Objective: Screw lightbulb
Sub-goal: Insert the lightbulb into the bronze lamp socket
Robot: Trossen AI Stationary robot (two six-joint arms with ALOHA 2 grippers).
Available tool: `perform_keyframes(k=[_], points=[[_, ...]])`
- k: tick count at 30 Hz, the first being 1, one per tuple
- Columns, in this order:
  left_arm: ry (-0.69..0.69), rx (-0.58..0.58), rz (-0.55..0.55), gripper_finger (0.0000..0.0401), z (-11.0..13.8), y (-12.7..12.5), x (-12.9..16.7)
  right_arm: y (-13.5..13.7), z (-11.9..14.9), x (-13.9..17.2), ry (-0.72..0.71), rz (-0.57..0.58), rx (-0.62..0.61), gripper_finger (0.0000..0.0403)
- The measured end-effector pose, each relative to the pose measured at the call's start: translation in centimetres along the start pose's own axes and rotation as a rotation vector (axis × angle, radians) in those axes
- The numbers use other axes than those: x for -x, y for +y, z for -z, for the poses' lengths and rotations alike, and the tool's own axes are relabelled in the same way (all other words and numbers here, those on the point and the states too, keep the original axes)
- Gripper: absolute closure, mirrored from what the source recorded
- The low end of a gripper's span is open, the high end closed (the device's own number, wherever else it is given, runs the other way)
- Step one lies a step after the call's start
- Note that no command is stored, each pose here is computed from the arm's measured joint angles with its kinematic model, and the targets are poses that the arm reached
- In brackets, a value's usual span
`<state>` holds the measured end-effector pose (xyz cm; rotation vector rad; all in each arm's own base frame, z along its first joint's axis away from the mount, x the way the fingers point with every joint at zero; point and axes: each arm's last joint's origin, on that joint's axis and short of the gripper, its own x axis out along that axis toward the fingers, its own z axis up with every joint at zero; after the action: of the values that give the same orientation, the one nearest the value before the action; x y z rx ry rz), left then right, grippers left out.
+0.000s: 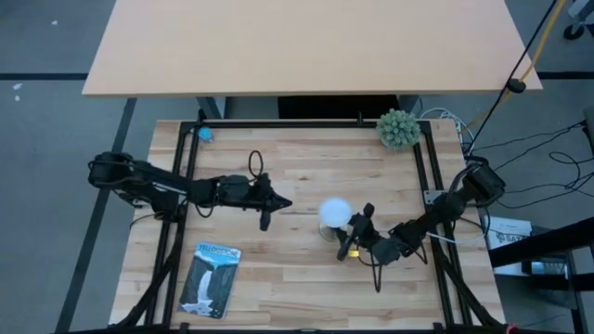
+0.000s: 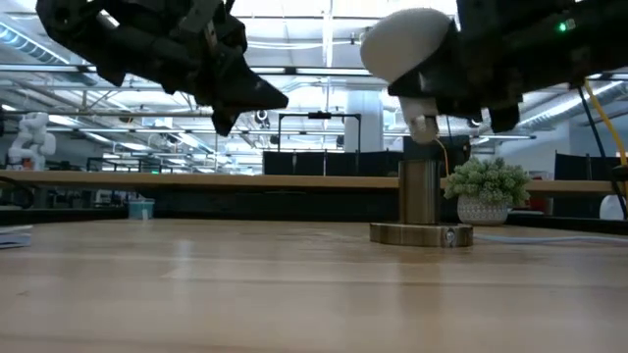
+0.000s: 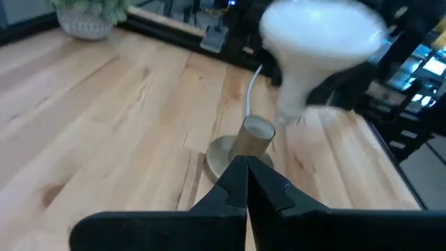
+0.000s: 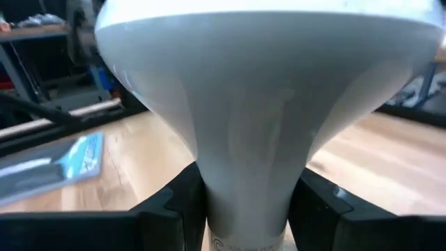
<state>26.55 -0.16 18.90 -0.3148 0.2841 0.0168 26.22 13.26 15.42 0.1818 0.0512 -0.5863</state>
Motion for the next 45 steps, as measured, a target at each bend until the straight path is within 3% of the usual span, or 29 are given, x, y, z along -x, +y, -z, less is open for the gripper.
perform_keyframes(k=[3,13,25,35,45], points=[[0.004,0.022,-0.001,0.0401,0.2,0.1,-0.4,-0.3,-0.1,-0.6,0.001,0.016,0.056,0.0255],[0.084,0.022,0.023,0.0401,-0.5,-0.2,-5.2,-0.7,0.3,-1.1,0.041,0.004,0.066,0.0255],[0.087,-0.005,0.019,0.0401,-1.3,-0.2,-8.6,-0.9,0.8,-1.1,0.071,0.010,0.065,0.0248],[0.080,-0.094,-0.035,0.0401,-1.6,0.9,-9.9,-0.9,0.8,-1.1,0.070,0.010,0.076,0.0245],[0.049,-0.099,-0.042,0.0401,-2.6,1.2,-10.5,-0.9,0.8,-1.1,0.070,0.011,0.085,0.0244]])
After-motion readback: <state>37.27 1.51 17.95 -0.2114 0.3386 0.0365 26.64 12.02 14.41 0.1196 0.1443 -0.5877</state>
